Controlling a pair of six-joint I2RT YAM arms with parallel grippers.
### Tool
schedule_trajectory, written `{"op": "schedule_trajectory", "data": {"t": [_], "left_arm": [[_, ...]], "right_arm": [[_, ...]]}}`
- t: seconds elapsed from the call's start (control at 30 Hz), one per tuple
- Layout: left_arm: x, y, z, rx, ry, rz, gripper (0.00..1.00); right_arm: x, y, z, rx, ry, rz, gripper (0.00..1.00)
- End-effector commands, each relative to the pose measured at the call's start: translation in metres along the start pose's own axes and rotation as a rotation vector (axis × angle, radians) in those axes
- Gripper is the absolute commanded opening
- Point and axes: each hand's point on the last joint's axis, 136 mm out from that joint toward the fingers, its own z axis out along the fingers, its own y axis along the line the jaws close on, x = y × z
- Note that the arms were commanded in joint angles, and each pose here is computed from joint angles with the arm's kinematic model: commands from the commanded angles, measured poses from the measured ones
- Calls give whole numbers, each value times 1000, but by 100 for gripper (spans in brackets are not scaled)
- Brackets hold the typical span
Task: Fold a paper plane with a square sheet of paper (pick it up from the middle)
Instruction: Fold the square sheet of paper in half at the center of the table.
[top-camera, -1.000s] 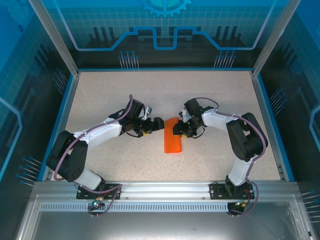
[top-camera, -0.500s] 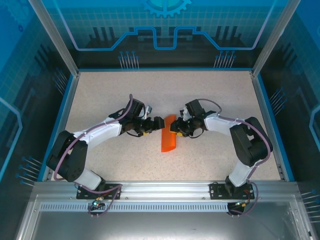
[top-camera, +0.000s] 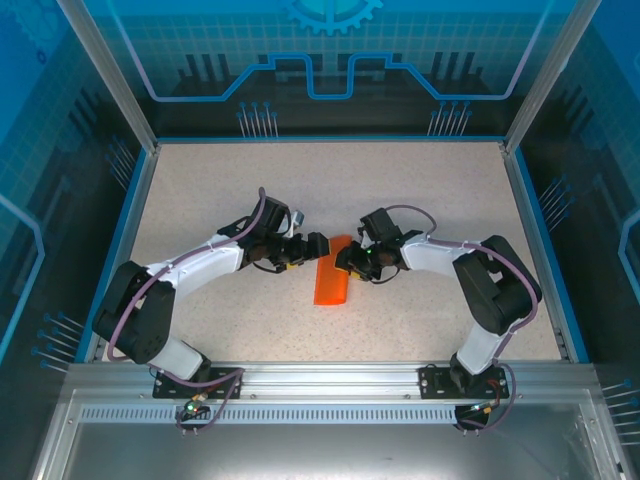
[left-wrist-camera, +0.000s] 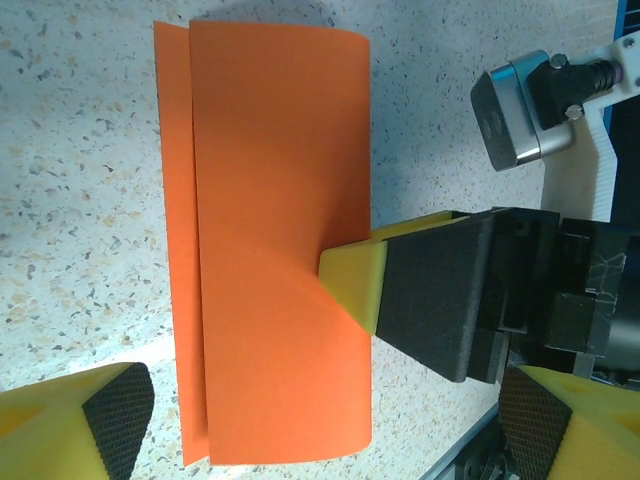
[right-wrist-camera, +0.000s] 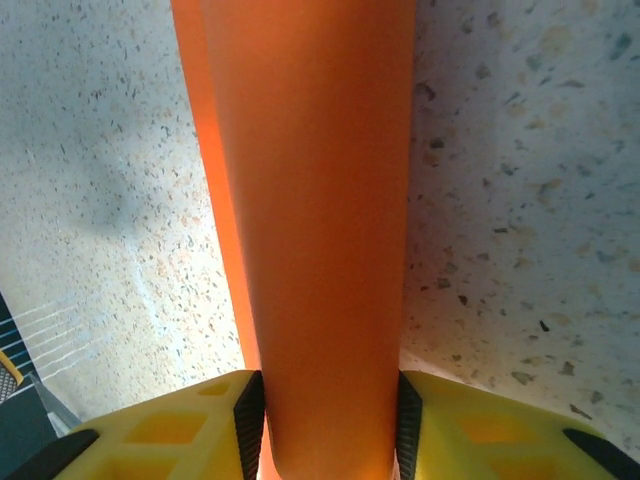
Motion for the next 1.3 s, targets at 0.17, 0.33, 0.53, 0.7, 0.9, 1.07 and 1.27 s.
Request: {"op": "schedule_trajectory", "data": {"t": [0.17,0.33,0.53,0.7,0.9,1.07,1.27], "left_arm": [[-1,6,3,-42,-2,-14,91],[-2,21,3,-111,-23,-68,76],[-3,26,2,-122,-52,-112,55],[-3,28,2,-128,-61,-123,43],[-4,29,-1,-132,-86,-131,35],[-3,29,-1,-127,-82,-129,28],[-3,30,3,-119,-75,-131,19]], "right_arm": [[10,-2,4,33,62,-72,49],[10,-9,8,97,86,-98,51],[12,-16,11,171,104,-117,52],[15,-24,16,219,123,-101,54],[16,-33,19,261,123,-71,55],[17,-40,20,293,129,-62,55],[19,-47,24,345,146,-56,54]]}}
